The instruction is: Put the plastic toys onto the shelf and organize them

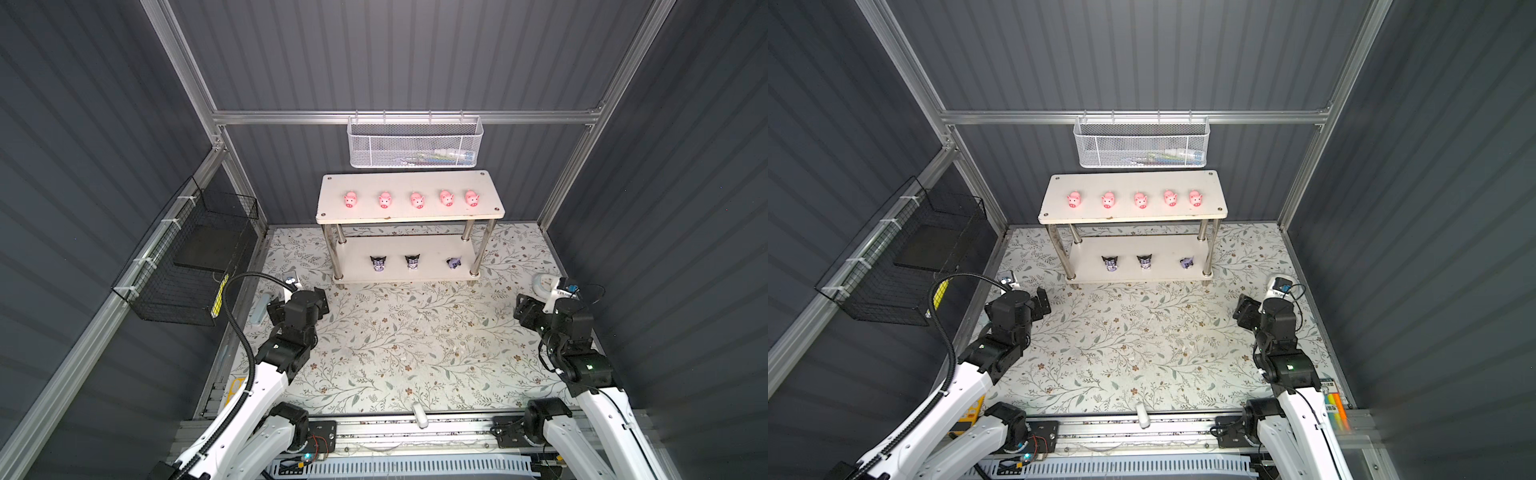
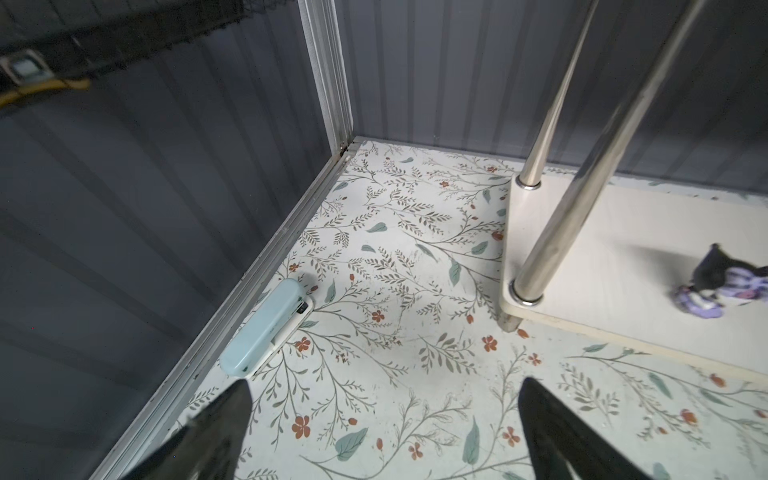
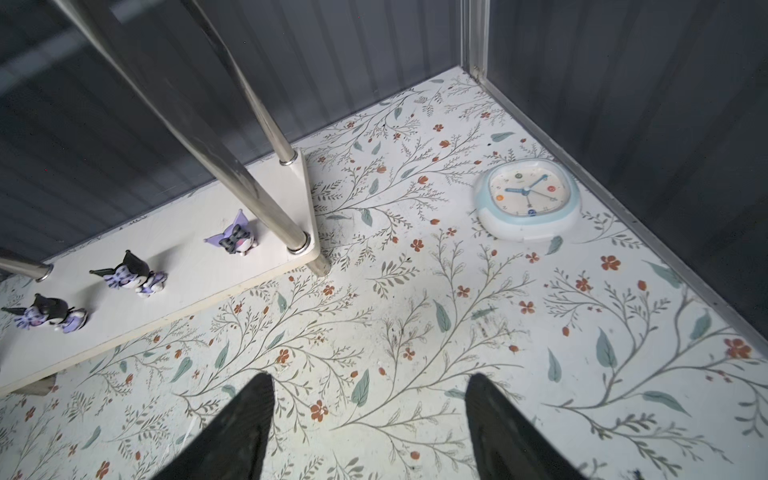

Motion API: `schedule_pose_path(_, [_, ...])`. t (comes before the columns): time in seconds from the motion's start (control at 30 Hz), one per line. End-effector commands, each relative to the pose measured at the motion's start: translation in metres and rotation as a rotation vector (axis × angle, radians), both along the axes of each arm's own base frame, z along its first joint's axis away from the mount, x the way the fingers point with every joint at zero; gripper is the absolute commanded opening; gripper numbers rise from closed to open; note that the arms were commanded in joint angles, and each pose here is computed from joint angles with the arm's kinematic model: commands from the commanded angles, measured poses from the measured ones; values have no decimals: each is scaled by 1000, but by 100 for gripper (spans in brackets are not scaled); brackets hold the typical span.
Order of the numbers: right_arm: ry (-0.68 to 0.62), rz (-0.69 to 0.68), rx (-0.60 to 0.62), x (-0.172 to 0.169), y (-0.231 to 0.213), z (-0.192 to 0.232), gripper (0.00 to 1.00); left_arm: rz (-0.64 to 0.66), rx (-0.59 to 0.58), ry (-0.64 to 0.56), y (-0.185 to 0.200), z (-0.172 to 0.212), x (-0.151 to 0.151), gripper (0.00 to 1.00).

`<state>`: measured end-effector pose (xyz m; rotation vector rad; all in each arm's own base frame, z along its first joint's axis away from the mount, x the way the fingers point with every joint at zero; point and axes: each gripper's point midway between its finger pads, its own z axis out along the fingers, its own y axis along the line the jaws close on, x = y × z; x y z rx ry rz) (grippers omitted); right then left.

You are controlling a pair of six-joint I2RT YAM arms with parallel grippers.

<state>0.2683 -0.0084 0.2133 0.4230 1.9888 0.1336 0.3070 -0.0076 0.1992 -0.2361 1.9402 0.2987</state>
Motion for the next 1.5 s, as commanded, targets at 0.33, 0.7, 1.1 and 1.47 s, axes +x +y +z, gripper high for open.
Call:
schedule_pose_path(0.33, [-43,-54,-39,11,-12,3,76,-65,50,-34,13,-70,76,100])
schedule_pose_path(0.7, [-67,-156,-91,36,-31,-11,77,-103,54,31,13,-117,105,100])
schedule_pose_path(1.1, [-109,-177,-333,80,-48,-48,77,-72,14,11,24,-131,104,100])
schedule_pose_path(1.47, [-181,-123,-349,109,-44,-78,79,-69,15,8,25,-131,103,100])
